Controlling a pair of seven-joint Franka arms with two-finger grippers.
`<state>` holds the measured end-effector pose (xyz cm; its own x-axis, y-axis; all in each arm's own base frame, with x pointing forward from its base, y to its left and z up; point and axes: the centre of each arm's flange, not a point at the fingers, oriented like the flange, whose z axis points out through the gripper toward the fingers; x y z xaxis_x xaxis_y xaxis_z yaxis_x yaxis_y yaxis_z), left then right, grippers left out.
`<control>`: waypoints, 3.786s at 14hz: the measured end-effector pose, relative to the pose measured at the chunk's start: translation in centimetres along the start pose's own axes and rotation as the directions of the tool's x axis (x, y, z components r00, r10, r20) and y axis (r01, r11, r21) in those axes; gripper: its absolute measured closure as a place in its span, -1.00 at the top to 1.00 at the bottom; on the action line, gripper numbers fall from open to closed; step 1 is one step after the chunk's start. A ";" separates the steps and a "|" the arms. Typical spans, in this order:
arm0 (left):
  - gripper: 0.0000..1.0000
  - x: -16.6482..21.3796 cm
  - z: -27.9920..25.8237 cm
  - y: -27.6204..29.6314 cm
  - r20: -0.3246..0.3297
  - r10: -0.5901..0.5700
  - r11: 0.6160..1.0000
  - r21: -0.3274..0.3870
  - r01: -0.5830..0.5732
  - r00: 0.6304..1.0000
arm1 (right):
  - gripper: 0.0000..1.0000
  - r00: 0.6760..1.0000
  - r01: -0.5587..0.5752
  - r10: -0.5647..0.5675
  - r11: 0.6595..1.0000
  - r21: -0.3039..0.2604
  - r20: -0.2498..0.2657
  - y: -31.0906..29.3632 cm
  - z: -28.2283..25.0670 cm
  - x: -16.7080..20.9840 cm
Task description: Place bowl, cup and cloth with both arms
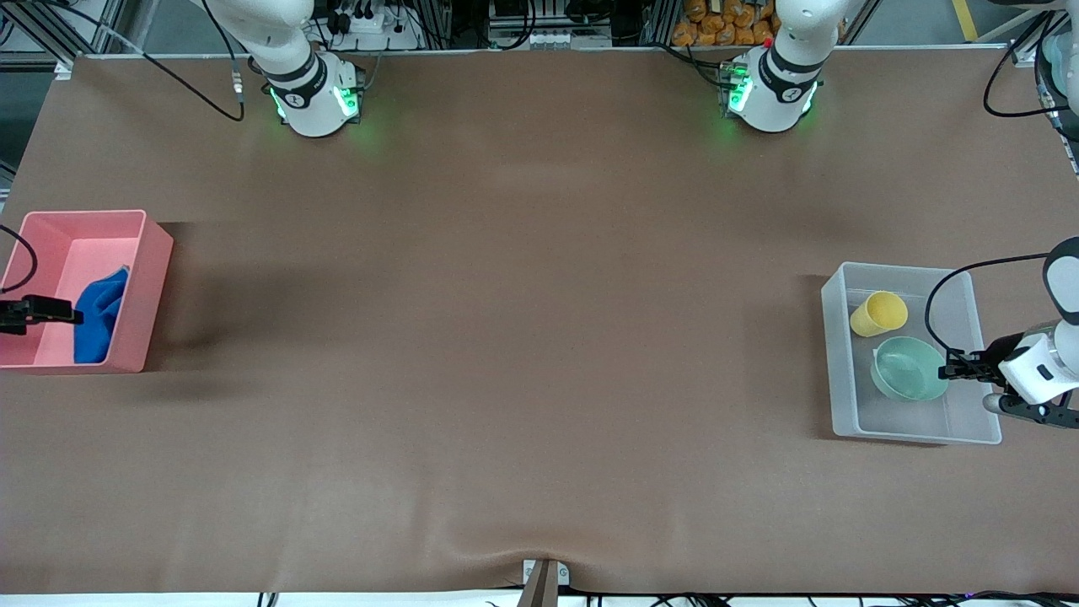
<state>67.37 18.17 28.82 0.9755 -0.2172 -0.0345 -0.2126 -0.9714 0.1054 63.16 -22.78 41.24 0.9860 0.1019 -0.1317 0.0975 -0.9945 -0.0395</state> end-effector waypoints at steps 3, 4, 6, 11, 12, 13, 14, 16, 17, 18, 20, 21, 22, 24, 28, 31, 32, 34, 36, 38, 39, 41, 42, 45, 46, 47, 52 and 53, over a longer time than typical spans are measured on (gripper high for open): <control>-0.96 0.0 2.2 -0.4 0.011 -0.004 1.000 -0.017 0.005 1.000 | 1.00 0.994 -0.107 0.107 0.994 -0.016 -0.011 -6.4 -0.9 2.4; -0.96 0.0 2.6 -0.4 0.014 -0.004 1.000 -0.022 0.004 1.000 | 1.00 0.991 -0.137 0.137 0.990 -0.019 -0.015 -8.0 -1.4 2.8; -0.85 0.1 3.1 -0.2 0.019 -0.001 1.000 -0.027 0.001 1.000 | 1.00 0.981 -0.192 0.191 0.981 -0.021 -0.011 -10.9 -2.8 2.9; -0.16 0.2 2.5 -0.9 0.008 -0.008 1.000 -0.013 0.008 1.000 | 1.00 0.965 -0.261 0.261 0.965 -0.022 0.032 -18.3 -8.0 0.6; 0.02 0.3 1.9 -1.0 -0.003 -0.008 1.000 -0.007 0.008 1.000 | 1.00 0.964 -0.264 0.263 0.965 -0.001 0.046 -19.0 -9.4 -0.5; 0.25 0.5 1.0 -1.0 -0.016 -0.008 1.000 0.002 0.008 1.000 | 1.00 0.963 -0.267 0.265 0.963 0.024 0.056 -19.3 -10.9 -1.7; 0.48 0.8 -0.4 -0.9 -0.033 -0.005 1.000 0.017 0.006 0.999 | 1.00 0.961 -0.270 0.267 0.962 0.039 0.066 -19.4 -12.5 -3.2; 0.89 1.0 -4.1 -0.3 -0.072 0.004 0.998 0.056 0.000 0.997 | 1.00 0.961 -0.269 0.265 0.962 0.050 0.081 -19.8 -15.9 -6.5; 1.00 1.1 -6.2 0.3 -0.090 0.014 0.997 0.075 -0.007 0.996 | 1.00 0.962 -0.266 0.262 0.962 0.053 0.079 -20.0 -17.6 -8.1; 1.00 1.2 -8.3 1.4 -0.101 0.028 0.996 0.090 -0.019 0.994 | 1.00 0.964 -0.261 0.258 0.964 0.057 0.065 -20.2 -19.3 -9.7; 1.00 1.4 -12.3 4.2 -0.120 0.066 0.992 0.117 -0.052 0.991 | 1.00 0.971 -0.241 0.240 0.969 0.063 0.021 -20.5 -21.8 -11.8; 1.00 1.5 -14.1 5.8 -0.126 0.085 0.989 0.129 -0.069 0.988 | 1.00 0.975 -0.221 0.221 0.973 0.063 0.009 -20.5 -22.4 -12.3; 1.00 1.5 -15.6 7.3 -0.128 0.103 0.987 0.138 -0.085 0.986 | 1.00 0.982 -0.188 0.188 0.981 0.057 0.002 -20.4 -22.5 -12.4; 1.00 1.2 -18.2 9.8 -0.129 0.126 0.982 0.158 -0.105 0.984 | 1.00 0.991 -0.130 0.130 0.991 0.043 -0.009 -19.9 -21.9 -11.9; 1.00 -0.5 -22.3 13.1 -0.111 0.022 0.994 0.107 -0.010 0.994 | 1.00 0.996 -0.090 0.090 0.995 0.038 -0.001 -18.9 -20.3 -10.6; 1.00 -1.8 -24.9 15.3 -0.111 -0.158 0.986 0.032 0.162 0.981 | 1.00 0.999 -0.049 0.049 0.998 0.036 -0.003 -18.6 -20.3 -10.6; 1.00 -1.9 -25.3 15.8 -0.115 -0.205 0.978 0.017 0.208 0.972 | 1.00 0.999 -0.045 0.045 0.998 0.036 -0.004 -18.6 -20.3 -10.6; 1.00 -1.7 -25.9 17.5 -0.126 -0.249 0.968 0.010 0.252 0.960 | 1.00 0.999 -0.044 0.044 0.998 0.035 -0.005 -18.6 -20.4 -10.6; 1.00 -1.4 -26.8 20.0 -0.142 -0.243 0.967 0.039 0.251 0.960 | 1.00 0.999 -0.042 0.043 0.999 0.034 -0.014 -18.6 -20.4 -10.5; 1.00 -2.0 -28.3 21.7 -0.158 -0.243 0.962 0.090 0.259 0.957 | 1.00 0.999 -0.042 0.043 0.999 0.031 -0.033 -18.5 -20.6 -10.3; 1.00 -2.4 -29.1 22.9 -0.160 -0.259 0.955 0.106 0.277 0.953 | 1.00 0.998 -0.042 0.043 0.999 0.030 -0.039 -18.5 -20.6 -10.2; 1.00 -3.1 -30.4 25.3 -0.178 -0.310 0.935 0.119 0.333 0.934 | 1.00 0.998 -0.042 0.043 0.999 0.029 -0.040 -18.5 -20.5 -10.0; 1.00 -3.4 -30.9 26.1 -0.182 -0.317 0.932 0.122 0.341 0.931 | 1.00 0.998 -0.042 0.043 0.999 0.029 -0.040 -18.5 -20.4 -10.0; 1.00 -4.3 -30.9 26.6 -0.174 -0.331 0.926 0.131 0.355 0.927 | 1.00 0.998 -0.042 0.043 0.999 0.029 -0.040 -18.5 -20.4 -9.9; 1.00 -4.6 -30.8 26.5 -0.170 -0.335 0.924 0.135 0.359 0.927 | 1.00 0.998 -0.042 0.043 0.999 0.029 -0.040 -18.5 -20.4 -9.9; 1.00 -5.0 -31.0 26.5 -0.164 -0.339 0.922 0.140 0.362 0.926 | 1.00 0.998 -0.042 0.043 0.999 0.029 -0.042 -18.5 -20.4 -9.8; 1.00 -7.2 -31.8 27.2 -0.108 -0.359 0.925 0.094 0.369 0.927 | 1.00 0.998 -0.040 0.041 0.999 0.027 -0.050 -18.6 -20.4 -9.7; 1.00 -7.7 -31.6 27.2 -0.096 -0.363 0.924 0.093 0.371 0.927 | 1.00 0.998 -0.039 0.040 0.999 0.027 -0.050 -18.6 -20.4 -9.7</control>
<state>55.87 -3.60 63.34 0.9867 0.1604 0.0252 0.1607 -0.9870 -0.0082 54.53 -5.83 63.48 0.9947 0.0602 -0.0836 0.0551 -0.9966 -0.0612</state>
